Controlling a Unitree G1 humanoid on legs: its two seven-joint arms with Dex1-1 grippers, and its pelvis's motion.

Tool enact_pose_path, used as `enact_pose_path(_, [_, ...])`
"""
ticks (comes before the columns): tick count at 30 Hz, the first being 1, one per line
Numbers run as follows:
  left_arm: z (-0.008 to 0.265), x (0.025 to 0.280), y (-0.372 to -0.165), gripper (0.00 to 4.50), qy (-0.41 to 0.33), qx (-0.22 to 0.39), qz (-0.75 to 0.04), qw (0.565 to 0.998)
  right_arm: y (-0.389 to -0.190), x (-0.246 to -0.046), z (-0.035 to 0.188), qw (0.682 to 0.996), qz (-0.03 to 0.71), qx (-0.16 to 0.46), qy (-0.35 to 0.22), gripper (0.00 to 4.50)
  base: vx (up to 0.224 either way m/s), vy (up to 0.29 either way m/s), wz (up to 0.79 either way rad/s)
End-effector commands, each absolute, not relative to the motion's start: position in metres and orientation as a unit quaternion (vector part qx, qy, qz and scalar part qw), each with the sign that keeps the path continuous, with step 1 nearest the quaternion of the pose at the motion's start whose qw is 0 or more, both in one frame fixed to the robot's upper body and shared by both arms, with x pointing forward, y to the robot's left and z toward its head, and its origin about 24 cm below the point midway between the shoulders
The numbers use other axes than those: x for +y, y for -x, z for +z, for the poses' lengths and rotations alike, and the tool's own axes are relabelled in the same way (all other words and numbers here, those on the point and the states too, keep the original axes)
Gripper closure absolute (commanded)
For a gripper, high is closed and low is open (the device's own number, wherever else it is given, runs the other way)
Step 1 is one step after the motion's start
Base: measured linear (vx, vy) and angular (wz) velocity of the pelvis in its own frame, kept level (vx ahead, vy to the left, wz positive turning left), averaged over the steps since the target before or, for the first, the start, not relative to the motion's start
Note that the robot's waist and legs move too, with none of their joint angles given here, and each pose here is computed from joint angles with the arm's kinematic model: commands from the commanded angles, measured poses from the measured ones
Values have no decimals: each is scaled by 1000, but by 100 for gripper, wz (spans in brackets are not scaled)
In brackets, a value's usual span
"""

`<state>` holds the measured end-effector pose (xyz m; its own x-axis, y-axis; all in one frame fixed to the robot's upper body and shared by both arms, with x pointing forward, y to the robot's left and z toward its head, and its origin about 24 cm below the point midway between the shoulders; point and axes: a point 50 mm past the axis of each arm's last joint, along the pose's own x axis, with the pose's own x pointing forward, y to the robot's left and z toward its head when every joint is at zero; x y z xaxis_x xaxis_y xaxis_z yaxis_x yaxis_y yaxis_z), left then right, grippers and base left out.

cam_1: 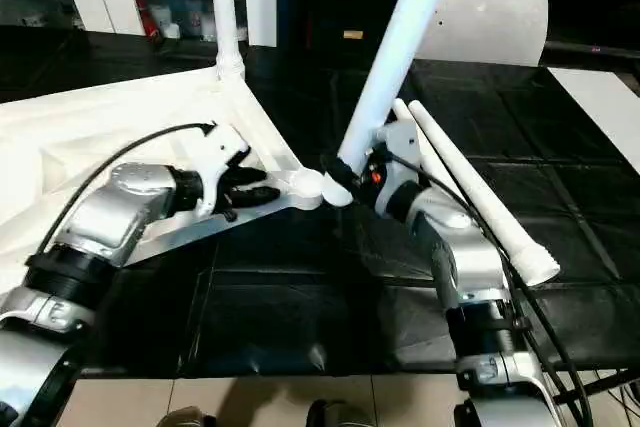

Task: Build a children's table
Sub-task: Insert table leg to table base

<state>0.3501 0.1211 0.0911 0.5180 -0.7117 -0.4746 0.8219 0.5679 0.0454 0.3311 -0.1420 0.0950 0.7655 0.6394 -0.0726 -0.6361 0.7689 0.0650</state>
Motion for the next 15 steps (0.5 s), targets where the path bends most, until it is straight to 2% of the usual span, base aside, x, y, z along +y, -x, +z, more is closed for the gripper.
enact_pose_path(1, [87, 119, -352, 280, -146, 216, -443, 858, -331, -143, 100, 940, 340, 33, -5, 261, 0, 0, 0])
enact_pose_path(8, [76, 126, -355, 336, -190, 241, -430, 849, -330, -141, 99, 939, 343, 35, -3, 261, 0, 0, 0])
enact_pose_path(15, [74, 129, -356, 387, -195, 248, -434, 844, -330, -139, 99, 937, 348, 35, -1, 261, 0, 0, 0])
